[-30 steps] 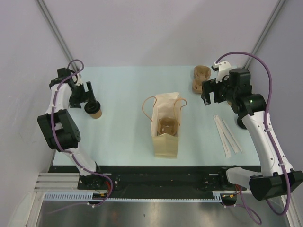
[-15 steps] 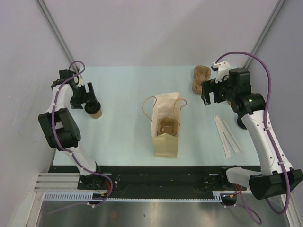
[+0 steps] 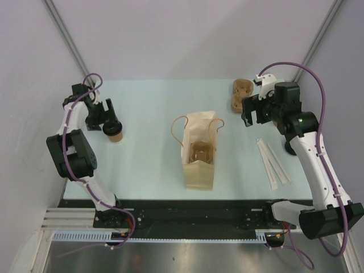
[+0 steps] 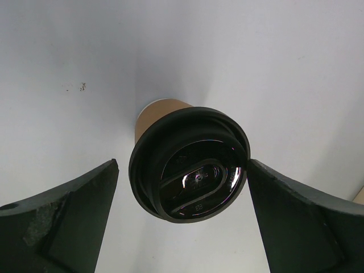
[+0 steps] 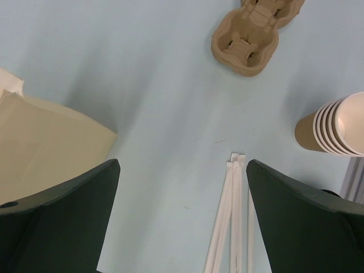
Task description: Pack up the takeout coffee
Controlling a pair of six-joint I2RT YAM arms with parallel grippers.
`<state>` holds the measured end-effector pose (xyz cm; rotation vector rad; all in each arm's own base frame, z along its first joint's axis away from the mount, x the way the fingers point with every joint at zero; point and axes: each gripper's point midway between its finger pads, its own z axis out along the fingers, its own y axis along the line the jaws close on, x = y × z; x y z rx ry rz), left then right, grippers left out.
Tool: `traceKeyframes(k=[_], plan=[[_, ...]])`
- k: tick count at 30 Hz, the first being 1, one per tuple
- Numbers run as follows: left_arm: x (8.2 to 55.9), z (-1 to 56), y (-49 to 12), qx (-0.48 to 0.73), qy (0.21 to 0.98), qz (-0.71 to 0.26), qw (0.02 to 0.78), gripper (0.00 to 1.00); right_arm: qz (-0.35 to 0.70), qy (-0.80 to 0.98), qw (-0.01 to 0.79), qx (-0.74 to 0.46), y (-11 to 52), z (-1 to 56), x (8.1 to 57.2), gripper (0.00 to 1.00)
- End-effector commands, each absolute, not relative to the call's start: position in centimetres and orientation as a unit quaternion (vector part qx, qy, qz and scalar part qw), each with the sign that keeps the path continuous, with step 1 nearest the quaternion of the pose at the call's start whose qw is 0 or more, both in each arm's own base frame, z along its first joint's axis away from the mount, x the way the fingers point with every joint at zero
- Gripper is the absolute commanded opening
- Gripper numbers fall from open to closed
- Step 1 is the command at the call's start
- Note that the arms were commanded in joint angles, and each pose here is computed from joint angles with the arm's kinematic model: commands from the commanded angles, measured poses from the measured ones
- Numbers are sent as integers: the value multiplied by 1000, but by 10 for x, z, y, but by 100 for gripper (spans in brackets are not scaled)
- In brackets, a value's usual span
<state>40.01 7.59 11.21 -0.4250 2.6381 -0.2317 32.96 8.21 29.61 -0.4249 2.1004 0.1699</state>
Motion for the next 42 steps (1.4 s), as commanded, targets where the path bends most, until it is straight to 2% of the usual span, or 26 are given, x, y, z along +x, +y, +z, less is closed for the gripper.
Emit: traceKeyframes(k=[1,21,33,42], plan=[[402,122,75,-159,954,-80,241,99,81,849,494,-168,85,313,332,100],[402,144,70,-165,944,-93,269,100,90,849,491,-172,88,312,326,100],[383,119,64,-162,955,-93,232,100,90,849,492,-168,87,312,328,100],[385,121,66,-165,952,-90,243,96,96,850,489,-171,89,310,329,100]])
